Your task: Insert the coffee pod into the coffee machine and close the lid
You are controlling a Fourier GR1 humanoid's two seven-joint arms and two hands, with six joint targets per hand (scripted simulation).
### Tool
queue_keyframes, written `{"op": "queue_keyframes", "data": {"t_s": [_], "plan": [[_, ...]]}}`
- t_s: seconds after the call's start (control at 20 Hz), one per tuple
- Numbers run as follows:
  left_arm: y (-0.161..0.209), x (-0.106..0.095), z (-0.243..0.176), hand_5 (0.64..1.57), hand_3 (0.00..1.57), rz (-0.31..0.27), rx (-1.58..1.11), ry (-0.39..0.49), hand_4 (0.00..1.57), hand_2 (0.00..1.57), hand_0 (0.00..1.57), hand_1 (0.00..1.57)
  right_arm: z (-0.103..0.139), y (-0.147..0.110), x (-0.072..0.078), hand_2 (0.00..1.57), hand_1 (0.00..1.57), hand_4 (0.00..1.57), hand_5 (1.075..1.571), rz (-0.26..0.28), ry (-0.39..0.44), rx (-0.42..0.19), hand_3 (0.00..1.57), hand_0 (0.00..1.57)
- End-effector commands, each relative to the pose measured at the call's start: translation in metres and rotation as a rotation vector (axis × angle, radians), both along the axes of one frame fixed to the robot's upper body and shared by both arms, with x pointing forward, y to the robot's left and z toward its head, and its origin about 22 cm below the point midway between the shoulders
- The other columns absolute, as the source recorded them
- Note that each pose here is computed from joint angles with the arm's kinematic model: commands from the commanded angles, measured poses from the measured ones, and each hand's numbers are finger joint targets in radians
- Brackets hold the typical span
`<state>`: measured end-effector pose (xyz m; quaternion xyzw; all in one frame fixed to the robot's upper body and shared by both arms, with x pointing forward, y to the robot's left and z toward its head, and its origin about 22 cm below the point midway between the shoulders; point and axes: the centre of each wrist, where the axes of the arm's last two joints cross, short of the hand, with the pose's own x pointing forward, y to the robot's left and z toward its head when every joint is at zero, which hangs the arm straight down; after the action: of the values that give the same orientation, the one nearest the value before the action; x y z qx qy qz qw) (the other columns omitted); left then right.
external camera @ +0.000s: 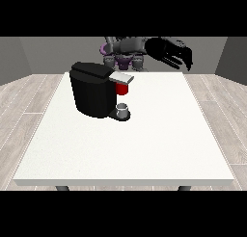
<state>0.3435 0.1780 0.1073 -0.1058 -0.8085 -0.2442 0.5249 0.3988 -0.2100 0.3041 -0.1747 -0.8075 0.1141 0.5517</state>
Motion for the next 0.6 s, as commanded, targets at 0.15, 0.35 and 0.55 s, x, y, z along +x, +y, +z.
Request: {"op": "queue_keyframes", "data": {"t_s": [0.15, 0.35, 0.55], "plan": [[0.009, 0.004, 0.01, 1.571, 0.0, 0.038, -0.019, -0.007, 0.3, 0.0, 0.0, 0.0, -0.009, 0.033, 0.012, 0.0, 0.0, 0.1, 1.571, 0.137, -0.077, -0.015, 0.0, 0.0], [0.009, 0.0, 0.01, 1.571, 0.0, 0.036, -0.015, -0.057, 0.35, 0.0, 0.0, 0.0, 0.006, 0.032, 0.018, 0.0, 0.0, 0.0, 1.571, 0.161, -0.126, 0.001, 0.0, 0.0], [0.023, -0.004, -0.009, 1.571, 0.0, 0.044, -0.025, 0.015, 0.33, 0.0, 0.0, 0.0, -0.024, 0.063, 0.016, 0.0, 0.0, 0.0, 1.571, 0.272, -0.132, 0.023, 0.0, 0.0]]}}
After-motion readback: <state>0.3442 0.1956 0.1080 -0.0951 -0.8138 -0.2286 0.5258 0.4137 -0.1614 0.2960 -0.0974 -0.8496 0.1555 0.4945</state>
